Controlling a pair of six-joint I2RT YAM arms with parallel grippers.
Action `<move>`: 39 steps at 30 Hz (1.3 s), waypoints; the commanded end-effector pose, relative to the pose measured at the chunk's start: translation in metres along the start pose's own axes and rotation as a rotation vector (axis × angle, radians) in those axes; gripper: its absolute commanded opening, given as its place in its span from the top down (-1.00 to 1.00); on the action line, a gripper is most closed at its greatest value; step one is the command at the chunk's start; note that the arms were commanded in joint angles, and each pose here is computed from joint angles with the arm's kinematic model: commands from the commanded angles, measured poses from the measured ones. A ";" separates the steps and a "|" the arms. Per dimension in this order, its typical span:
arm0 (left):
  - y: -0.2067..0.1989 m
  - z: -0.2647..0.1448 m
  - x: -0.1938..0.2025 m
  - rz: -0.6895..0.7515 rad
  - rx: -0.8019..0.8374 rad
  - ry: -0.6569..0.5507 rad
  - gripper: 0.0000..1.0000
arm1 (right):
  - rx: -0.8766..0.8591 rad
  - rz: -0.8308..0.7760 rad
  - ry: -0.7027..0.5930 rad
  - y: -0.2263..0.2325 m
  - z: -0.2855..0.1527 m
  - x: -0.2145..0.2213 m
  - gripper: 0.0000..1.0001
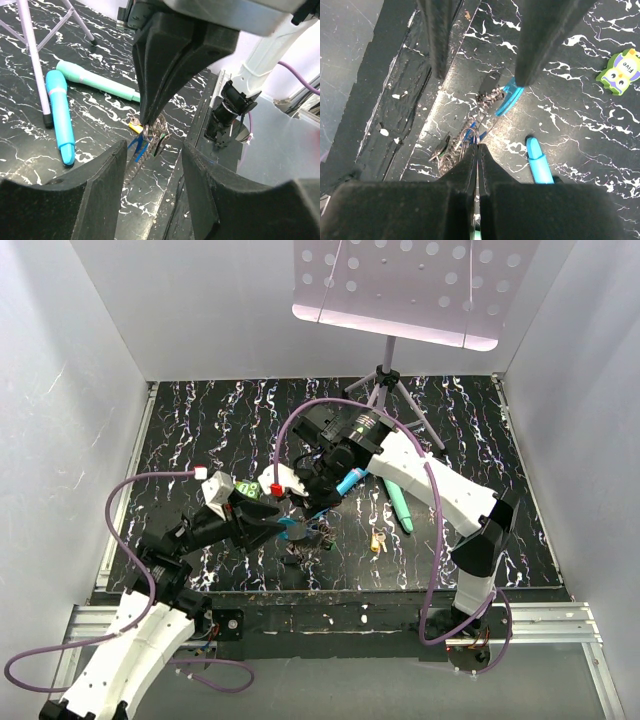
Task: Put the keys on the keyring
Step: Adjust the keyring.
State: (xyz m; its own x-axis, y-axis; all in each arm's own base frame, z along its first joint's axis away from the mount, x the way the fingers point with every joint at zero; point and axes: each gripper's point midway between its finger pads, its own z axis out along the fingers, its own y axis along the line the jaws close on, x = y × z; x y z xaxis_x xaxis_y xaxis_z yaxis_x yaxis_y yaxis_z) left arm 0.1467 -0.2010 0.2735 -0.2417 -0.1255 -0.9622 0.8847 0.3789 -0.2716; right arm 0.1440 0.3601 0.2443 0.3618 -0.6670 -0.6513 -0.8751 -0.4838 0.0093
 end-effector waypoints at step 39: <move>0.005 0.038 0.023 -0.091 0.107 0.050 0.50 | -0.036 -0.011 -0.166 0.009 -0.016 -0.037 0.97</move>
State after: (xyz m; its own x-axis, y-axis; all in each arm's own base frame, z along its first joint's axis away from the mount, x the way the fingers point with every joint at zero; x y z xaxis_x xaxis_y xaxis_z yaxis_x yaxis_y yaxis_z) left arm 0.1603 -0.2341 0.2481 -0.3525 -0.1183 -0.9283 0.8874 0.2726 -0.3717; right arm 0.1345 0.3663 0.2573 0.3269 -0.6189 -0.7142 -0.8646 -0.5011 0.0384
